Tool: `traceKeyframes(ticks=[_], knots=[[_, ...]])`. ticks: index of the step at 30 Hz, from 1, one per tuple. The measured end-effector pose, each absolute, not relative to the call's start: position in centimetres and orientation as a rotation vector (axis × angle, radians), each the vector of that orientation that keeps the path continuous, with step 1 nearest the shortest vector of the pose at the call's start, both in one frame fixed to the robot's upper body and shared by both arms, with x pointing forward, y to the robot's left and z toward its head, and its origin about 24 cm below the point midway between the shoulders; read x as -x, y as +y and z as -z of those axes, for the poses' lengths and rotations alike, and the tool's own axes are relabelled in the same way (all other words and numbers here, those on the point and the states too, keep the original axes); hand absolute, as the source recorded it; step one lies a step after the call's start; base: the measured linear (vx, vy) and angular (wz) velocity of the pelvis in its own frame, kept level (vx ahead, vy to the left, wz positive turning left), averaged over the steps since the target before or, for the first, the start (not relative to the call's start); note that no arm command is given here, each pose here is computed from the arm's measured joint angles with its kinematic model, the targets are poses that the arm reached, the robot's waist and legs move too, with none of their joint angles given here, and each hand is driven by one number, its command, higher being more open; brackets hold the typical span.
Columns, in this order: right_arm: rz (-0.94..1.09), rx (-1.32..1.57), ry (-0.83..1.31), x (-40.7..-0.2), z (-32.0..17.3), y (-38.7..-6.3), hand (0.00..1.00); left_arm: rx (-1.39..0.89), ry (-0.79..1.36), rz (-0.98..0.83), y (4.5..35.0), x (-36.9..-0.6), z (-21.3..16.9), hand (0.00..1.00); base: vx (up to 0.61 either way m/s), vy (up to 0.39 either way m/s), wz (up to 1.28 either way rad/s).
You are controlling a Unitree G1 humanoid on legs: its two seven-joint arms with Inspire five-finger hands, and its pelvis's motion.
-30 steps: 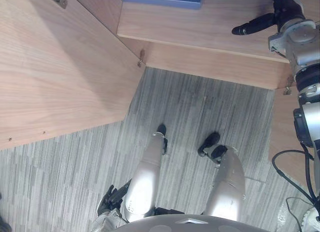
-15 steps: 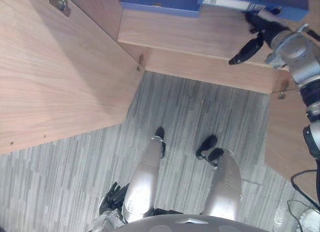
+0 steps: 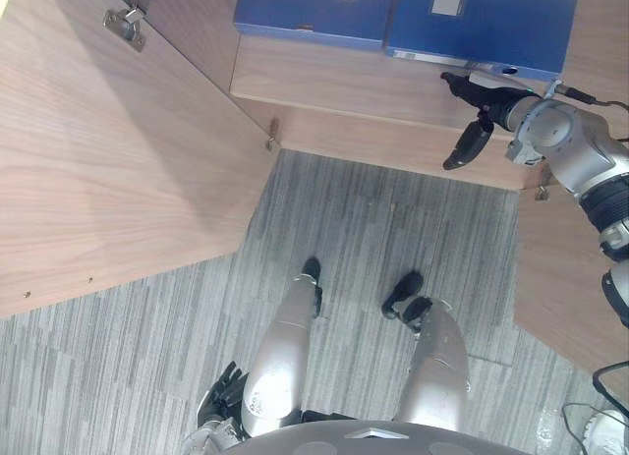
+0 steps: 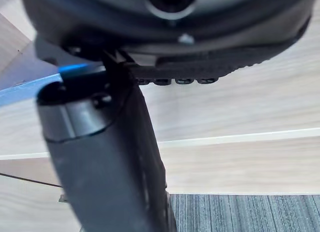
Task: Walk over to the cabinet, pick up the folder, carry it to the office cabinet, place the folder inside the office cabinet, then close the office cabinet door
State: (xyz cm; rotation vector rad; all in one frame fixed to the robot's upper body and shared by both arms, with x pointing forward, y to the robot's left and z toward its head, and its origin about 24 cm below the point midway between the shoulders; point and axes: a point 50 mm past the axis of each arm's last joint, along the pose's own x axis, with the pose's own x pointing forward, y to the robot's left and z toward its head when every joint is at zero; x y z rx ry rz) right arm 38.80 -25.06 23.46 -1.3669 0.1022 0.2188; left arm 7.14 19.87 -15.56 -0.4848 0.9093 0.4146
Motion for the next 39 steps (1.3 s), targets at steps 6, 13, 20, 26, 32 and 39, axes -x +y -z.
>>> traceKeyframes(ticks=[6,13,20,26,32,39], knots=[[-0.26,1.378,0.12,-38.6,-22.4,-24.8,1.0,0.485,0.912,-0.416,19.9,-7.1,15.6,1.0,0.05,0.023,-0.05],[-0.345,1.355,0.169,-38.8,-19.4,-23.2,1.0,0.47,0.945,-0.446,20.1,-6.6,15.9,1.0,0.06,0.017,-0.09],[-0.492,1.209,0.362,-37.6,-11.7,-22.6,1.0,0.381,0.986,-0.469,21.8,-6.1,15.9,1.0,0.06,0.004,-0.11],[-0.407,0.911,0.41,-35.6,-6.0,-22.8,1.0,0.328,0.966,-0.496,23.5,-6.9,15.4,1.0,-0.01,0.049,-0.28],[-0.249,0.499,0.396,-32.5,-1.3,-21.7,1.0,0.319,0.935,-0.505,23.6,-8.3,15.1,1.0,-0.07,0.056,-0.47],[-0.056,0.285,0.41,-28.1,1.9,-22.7,1.0,0.352,1.018,-0.643,23.6,-5.4,15.9,1.0,-0.12,0.078,-0.79]])
